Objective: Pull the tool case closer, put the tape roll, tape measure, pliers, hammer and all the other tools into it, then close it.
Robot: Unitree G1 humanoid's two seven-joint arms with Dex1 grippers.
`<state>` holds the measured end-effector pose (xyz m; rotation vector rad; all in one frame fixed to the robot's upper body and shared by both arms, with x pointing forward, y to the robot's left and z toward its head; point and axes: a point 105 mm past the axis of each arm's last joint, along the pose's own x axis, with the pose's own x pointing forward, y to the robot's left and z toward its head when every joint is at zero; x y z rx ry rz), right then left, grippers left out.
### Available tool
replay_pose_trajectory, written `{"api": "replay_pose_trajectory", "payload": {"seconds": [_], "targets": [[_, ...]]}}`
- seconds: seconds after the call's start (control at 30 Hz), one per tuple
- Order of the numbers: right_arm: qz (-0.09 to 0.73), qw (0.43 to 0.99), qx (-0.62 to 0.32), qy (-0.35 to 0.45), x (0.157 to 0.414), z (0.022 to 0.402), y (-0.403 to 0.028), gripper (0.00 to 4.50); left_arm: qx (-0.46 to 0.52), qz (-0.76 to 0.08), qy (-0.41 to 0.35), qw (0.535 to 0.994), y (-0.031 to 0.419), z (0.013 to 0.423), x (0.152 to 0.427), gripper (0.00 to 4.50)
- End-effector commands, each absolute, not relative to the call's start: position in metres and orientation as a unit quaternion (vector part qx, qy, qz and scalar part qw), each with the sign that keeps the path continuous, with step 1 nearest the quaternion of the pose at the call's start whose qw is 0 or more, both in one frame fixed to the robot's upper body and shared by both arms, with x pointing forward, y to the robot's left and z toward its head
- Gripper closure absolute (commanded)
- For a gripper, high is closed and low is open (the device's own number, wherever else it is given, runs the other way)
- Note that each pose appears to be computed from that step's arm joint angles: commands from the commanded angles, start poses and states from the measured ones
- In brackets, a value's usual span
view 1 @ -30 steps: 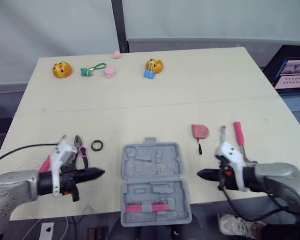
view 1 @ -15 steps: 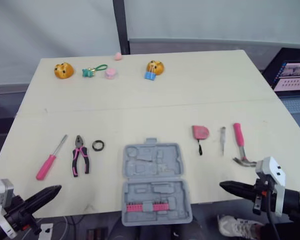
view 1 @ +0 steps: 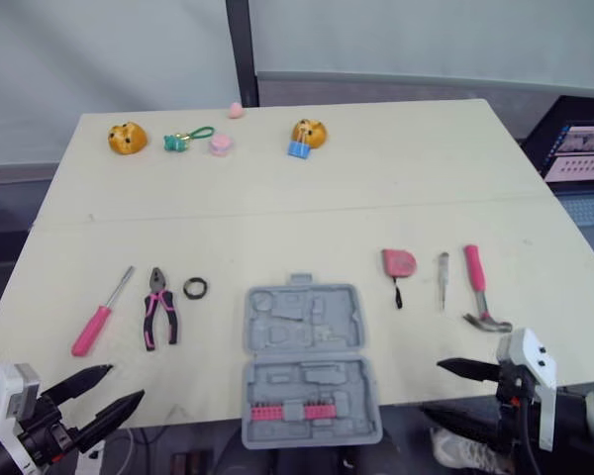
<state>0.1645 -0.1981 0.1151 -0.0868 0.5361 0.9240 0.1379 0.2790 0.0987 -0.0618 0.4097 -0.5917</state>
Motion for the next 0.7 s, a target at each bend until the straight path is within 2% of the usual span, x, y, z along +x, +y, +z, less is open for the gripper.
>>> {"api": "replay_pose_trajectory", "payload": {"seconds": [0.03, 0.23, 0.33, 0.4, 0.57, 0.7], "targets": [[0.455, 0.869, -0.085, 0.175, 0.179, 0.145, -0.185, 0.02, 0.006, -0.292, 0.241, 0.925, 0.278, 0.093, 0.145, 0.00], [0.442, 0.880, -0.129, 0.119, 0.185, 0.154, -0.180, 0.02, 0.071, -0.334, 0.308, 0.888, 0.258, 0.099, 0.185, 0.00], [0.434, 0.884, -0.140, 0.101, 0.185, 0.157, -0.181, 0.02, 0.089, -0.355, 0.313, 0.876, 0.246, 0.103, 0.200, 0.00], [0.433, 0.887, -0.137, 0.087, 0.185, 0.159, -0.185, 0.02, 0.081, -0.368, 0.320, 0.869, 0.237, 0.104, 0.204, 0.00], [0.433, 0.883, -0.155, 0.089, 0.184, 0.154, -0.188, 0.02, 0.128, -0.377, 0.366, 0.841, 0.229, 0.107, 0.210, 0.00], [0.433, 0.882, -0.159, 0.095, 0.183, 0.154, -0.191, 0.02, 0.208, -0.348, 0.405, 0.819, 0.231, 0.118, 0.219, 0.00]]}}
